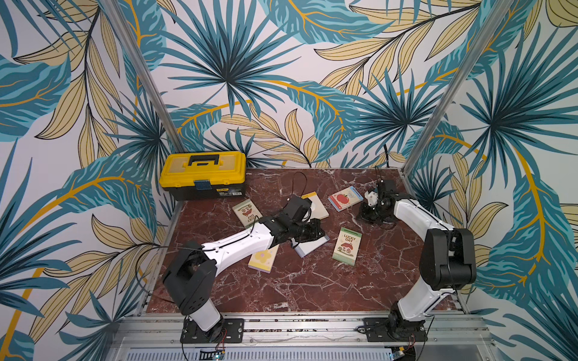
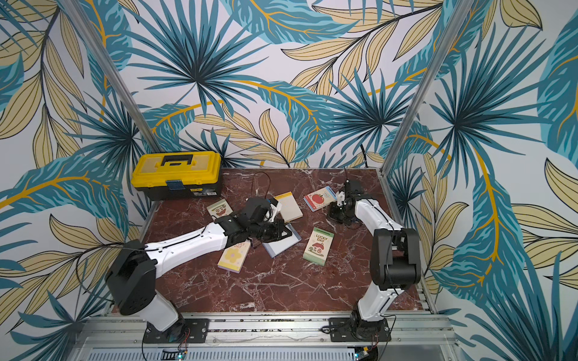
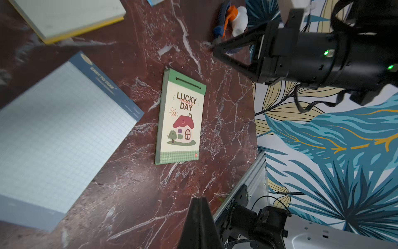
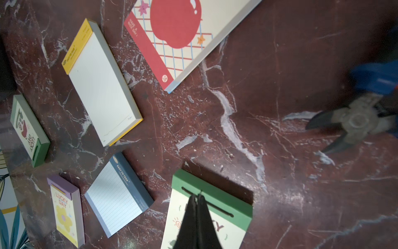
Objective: Tear off pages from different memo pads
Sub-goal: Adjust the memo pad at the center of the board.
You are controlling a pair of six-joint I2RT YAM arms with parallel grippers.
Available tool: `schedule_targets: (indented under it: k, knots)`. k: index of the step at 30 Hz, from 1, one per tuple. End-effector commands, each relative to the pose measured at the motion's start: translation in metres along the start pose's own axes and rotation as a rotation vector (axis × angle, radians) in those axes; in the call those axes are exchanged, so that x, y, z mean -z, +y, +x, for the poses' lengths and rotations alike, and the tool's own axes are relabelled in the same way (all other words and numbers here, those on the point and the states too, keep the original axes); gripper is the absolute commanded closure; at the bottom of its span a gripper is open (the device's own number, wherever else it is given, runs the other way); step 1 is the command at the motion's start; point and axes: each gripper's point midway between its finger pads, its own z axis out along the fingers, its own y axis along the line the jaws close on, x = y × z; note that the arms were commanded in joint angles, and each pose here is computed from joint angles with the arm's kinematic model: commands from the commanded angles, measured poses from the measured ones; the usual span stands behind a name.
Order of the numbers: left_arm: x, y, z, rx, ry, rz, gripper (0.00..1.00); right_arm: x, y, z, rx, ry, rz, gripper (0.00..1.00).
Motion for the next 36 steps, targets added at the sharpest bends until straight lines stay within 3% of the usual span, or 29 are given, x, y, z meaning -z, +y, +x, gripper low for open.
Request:
schedule_targets:
  k: [1,13,24,36]
  knots:
    - [-0.026,-0.026,0.002,0.024,0.037,0.086,1.0,-0.013,-0.006,0.009,-0.032,0.054,0.015,1.0]
    - [-0.078,-0.018,0.061,0.045,0.204,0.029,1.0,-0.037,-0.027,0.043,-0.054,0.161,0.062,1.0]
    - [-0.09,0.013,0.103,0.162,0.262,-0.064,1.0,-0.037,-0.037,0.075,-0.073,0.225,0.082,1.0]
    - [-0.068,0.063,0.106,0.218,0.212,-0.26,0.96,-0.016,-0.034,0.116,-0.168,0.238,0.046,1.0]
